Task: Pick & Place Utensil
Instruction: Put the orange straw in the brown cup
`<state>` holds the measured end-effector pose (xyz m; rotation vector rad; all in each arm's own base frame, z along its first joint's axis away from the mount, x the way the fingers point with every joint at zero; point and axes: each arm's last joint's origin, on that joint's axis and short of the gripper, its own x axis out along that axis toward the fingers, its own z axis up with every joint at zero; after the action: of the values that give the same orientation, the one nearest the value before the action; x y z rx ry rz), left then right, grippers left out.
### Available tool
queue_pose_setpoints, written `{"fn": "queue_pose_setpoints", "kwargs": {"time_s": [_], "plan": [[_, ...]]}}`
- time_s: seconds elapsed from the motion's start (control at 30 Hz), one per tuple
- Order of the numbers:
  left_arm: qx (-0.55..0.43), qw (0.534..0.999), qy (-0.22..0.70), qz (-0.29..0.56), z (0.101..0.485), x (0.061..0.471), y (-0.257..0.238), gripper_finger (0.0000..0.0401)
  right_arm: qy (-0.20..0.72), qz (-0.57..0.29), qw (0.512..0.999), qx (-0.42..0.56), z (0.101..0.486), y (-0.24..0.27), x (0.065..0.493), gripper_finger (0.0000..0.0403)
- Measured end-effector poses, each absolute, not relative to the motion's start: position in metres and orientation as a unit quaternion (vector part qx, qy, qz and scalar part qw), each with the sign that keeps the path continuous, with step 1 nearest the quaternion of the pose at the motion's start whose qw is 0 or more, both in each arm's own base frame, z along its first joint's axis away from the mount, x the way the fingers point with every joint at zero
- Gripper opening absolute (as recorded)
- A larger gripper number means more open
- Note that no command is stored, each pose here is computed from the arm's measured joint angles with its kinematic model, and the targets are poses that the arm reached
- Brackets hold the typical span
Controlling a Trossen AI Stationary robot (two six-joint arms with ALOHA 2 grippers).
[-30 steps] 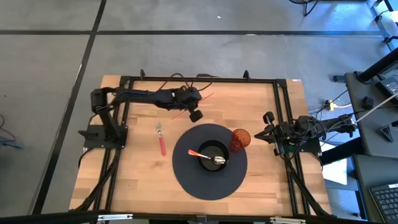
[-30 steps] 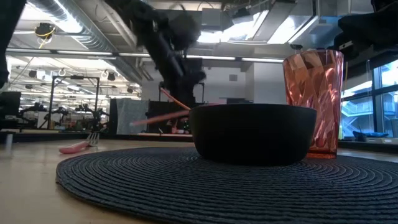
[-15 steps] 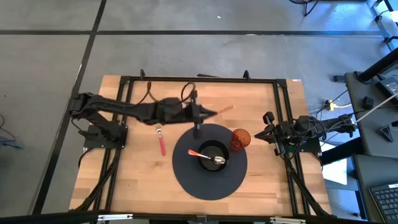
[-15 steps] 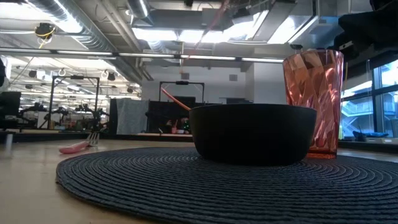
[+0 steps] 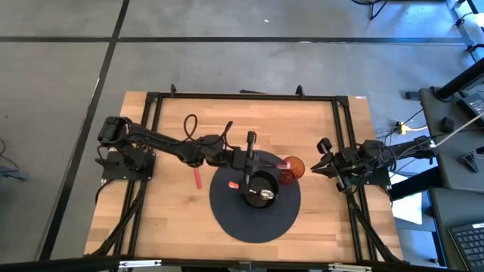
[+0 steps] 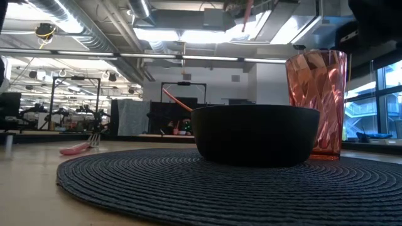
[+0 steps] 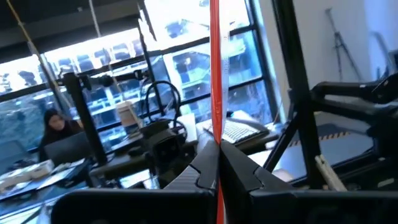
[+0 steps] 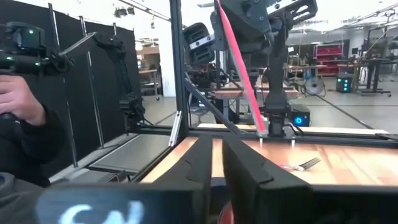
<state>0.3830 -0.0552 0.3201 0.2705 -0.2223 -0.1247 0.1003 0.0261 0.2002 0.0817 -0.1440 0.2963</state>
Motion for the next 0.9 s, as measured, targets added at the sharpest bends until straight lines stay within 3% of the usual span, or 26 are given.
{"fn": "queue_pose_setpoints", "kwargs": {"time_s": [0.43,0.9], "plan": [[0.106,0.976,-0.144,-0.127,0.314,0.386,-0.077,0.0002,-0.118,0.161,0.980,0.007,0.209,0.041,0.127,0.0185],[0.116,0.976,-0.106,-0.149,0.297,0.390,-0.093,0.0002,-0.049,0.155,0.984,-0.076,0.243,0.074,0.195,0.0201]]}}
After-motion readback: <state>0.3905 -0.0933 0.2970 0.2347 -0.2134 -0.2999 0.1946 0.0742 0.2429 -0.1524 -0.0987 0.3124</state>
